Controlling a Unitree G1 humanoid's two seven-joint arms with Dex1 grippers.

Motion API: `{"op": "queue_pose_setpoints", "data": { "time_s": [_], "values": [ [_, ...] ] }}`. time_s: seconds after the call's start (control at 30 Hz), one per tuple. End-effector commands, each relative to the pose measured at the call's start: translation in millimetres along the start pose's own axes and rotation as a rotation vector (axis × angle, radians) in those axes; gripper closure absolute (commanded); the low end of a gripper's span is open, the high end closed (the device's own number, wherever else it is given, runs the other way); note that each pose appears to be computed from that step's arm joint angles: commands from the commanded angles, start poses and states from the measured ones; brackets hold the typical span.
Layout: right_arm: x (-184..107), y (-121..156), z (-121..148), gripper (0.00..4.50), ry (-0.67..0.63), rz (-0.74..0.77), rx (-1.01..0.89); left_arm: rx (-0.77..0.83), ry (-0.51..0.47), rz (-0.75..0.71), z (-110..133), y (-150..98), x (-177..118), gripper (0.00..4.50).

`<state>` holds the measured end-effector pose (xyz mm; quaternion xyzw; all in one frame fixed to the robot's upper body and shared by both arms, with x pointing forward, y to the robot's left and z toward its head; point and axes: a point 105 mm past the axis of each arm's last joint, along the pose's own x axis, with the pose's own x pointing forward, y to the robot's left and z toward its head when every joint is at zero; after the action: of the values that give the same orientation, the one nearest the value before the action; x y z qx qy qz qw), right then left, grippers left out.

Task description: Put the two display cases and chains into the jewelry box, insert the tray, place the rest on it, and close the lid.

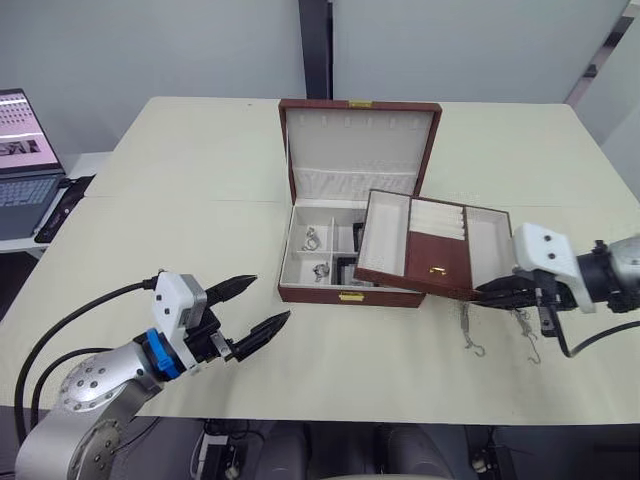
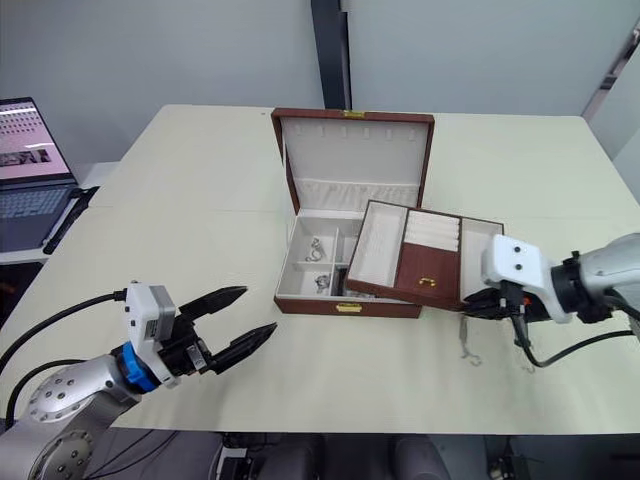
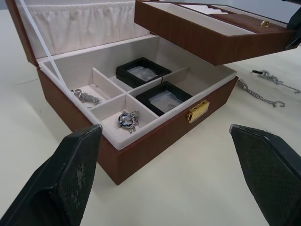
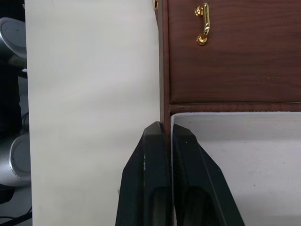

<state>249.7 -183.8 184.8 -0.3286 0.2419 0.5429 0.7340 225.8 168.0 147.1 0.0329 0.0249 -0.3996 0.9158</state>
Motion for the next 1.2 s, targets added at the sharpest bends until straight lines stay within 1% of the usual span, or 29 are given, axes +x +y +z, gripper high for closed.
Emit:
{"op": "queue_pose_setpoints", "data": {
  "time_s": [0.03,0.13,0.2,0.33,0.6,0.83,1.0,1.2],
  "values": [
    [9.1,-5.7,20.1,4.48,-0.028,-0.022,-0.076,0.04,-0.041,0.061,9.5,-5.9,-9.0,0.0],
    [39.5,-16.0,38.9,4.48,-0.037,-0.01,-0.161,0.014,-0.05,0.179,5.5,-15.5,-24.1,0.0],
    [47.0,-20.7,42.5,4.48,-0.035,-0.006,-0.184,0.006,-0.055,0.206,5.8,-19.2,-27.5,0.0],
    [61.8,-25.8,56.5,4.48,-0.074,0.021,-0.226,-0.001,-0.056,0.247,6.3,-24.5,-31.8,0.0],
    [77.7,-30.3,60.0,4.48,-0.081,0.066,-0.263,0.006,-0.069,0.285,16.3,-30.5,-31.0,0.0],
    [83.4,-32.4,62.9,4.48,-0.074,0.062,-0.247,0.01,-0.075,0.287,21.8,-30.4,-28.9,0.0],
    [84.9,-29.2,62.4,4.48,-0.062,0.064,-0.228,0.002,-0.074,0.285,20.3,-30.1,-27.4,0.0],
    [91.3,-25.0,61.9,4.48,-0.027,0.041,-0.186,-0.012,-0.066,0.285,12.7,-29.1,-27.1,0.0]
  ]
}}
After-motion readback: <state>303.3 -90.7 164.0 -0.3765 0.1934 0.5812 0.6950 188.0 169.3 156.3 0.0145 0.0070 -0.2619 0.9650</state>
